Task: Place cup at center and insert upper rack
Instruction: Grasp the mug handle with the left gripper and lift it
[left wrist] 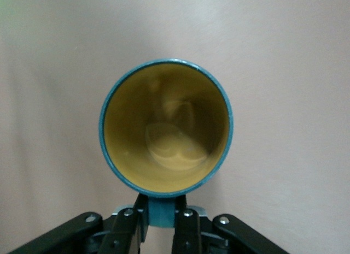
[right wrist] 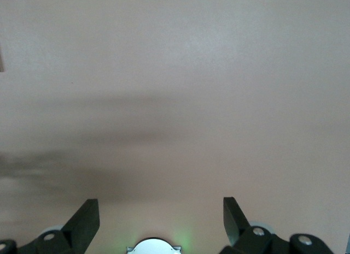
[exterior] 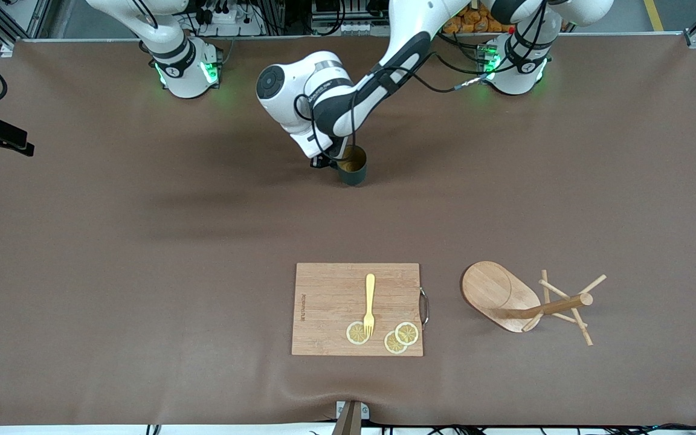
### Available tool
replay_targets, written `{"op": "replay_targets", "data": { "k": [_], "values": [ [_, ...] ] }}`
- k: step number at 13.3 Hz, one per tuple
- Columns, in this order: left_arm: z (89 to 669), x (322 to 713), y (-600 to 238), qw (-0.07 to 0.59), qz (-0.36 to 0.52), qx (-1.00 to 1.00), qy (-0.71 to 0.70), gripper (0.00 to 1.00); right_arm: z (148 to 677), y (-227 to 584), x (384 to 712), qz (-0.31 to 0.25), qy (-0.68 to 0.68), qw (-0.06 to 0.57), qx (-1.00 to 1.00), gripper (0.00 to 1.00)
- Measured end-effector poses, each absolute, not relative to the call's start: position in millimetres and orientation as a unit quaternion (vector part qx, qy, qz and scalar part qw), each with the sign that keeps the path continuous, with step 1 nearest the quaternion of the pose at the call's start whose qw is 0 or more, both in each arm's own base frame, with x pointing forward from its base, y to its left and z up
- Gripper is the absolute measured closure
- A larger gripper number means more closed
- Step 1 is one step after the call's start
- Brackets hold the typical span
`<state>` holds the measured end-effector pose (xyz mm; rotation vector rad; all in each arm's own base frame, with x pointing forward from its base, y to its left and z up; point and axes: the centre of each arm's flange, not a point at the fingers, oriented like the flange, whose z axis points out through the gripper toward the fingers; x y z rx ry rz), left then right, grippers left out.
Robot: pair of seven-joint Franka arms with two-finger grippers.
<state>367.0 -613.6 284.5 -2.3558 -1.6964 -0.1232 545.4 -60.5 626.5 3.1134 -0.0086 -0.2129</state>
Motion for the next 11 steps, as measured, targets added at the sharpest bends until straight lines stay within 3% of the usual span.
{"op": "replay_targets", "data": {
  "k": [8, 11],
  "values": [
    [422.4, 503.7, -502.0, 0.008, 0.106, -0.842, -0.529, 0.80, 625.9, -55.0, 548.9, -0.061, 0.003, 0.012, 0.998, 0.00],
    [442.2, 547.7, -442.5, -0.018, 0.142, -0.854, -0.500, 0.80, 627.9, -55.1, 552.1, -0.048, 0.003, 0.013, 0.999, 0.00]
  ]
}}
